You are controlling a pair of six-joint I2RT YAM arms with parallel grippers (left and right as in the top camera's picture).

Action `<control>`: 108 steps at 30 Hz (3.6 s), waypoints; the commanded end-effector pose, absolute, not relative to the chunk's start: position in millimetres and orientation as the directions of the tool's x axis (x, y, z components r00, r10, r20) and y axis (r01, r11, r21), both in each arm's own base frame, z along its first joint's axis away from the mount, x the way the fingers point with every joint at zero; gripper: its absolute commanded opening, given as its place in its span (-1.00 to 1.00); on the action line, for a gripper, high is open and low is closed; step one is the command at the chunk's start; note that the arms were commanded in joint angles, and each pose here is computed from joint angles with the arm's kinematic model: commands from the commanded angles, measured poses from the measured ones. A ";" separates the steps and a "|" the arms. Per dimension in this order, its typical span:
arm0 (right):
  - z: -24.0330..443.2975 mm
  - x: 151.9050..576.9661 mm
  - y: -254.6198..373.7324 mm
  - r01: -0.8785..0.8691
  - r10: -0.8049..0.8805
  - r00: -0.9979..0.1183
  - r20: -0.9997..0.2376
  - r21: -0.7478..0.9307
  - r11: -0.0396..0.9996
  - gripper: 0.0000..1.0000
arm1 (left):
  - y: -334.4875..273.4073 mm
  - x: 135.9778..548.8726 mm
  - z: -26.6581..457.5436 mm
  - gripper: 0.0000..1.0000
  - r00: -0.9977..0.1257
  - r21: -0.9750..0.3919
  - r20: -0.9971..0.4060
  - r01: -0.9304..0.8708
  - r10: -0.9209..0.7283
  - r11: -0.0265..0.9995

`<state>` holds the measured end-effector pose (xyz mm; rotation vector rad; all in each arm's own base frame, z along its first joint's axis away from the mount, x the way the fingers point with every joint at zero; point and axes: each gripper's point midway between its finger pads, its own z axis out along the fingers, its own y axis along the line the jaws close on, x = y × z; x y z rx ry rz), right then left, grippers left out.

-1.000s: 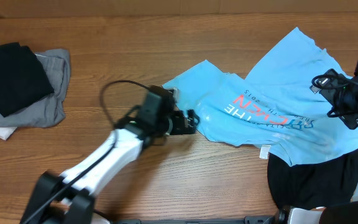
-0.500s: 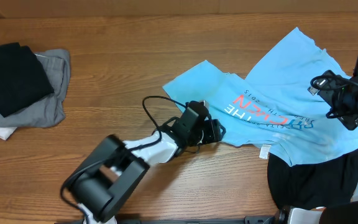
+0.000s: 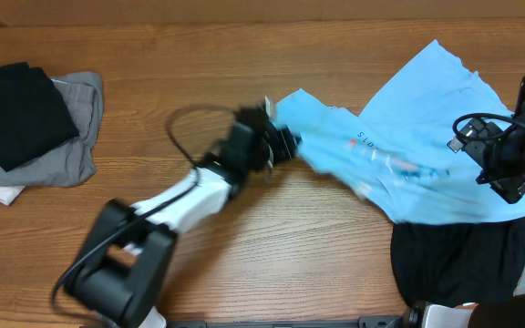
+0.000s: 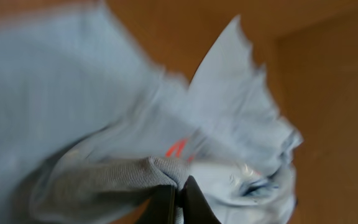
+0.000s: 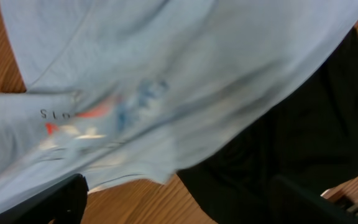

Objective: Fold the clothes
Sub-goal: 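Reach the left gripper to the T-shirt's left corner and grasp it, then pull the T-shirt apart with both grippers to stretch it flat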

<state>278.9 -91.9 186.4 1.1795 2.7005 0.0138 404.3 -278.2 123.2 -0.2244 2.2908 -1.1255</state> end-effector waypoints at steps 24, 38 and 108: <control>28.4 225.7 1.5 0.596 0.579 -0.799 0.159 0.329 0.732 -0.81 | -130.0 468.8 166.2 -0.82 -0.633 -0.678 -0.566 -0.006 -0.528 0.735; -11.1 239.1 -30.1 0.586 0.598 -0.801 -0.026 0.171 0.792 -0.81 | -81.1 454.4 132.6 -0.92 -0.687 -0.620 -0.499 -0.143 -0.528 0.772; 25.6 331.6 -330.9 0.912 0.894 -0.183 -0.409 0.270 0.310 -0.92 | 73.3 430.8 127.4 -0.92 -0.623 -0.419 -0.573 -0.337 -0.533 0.843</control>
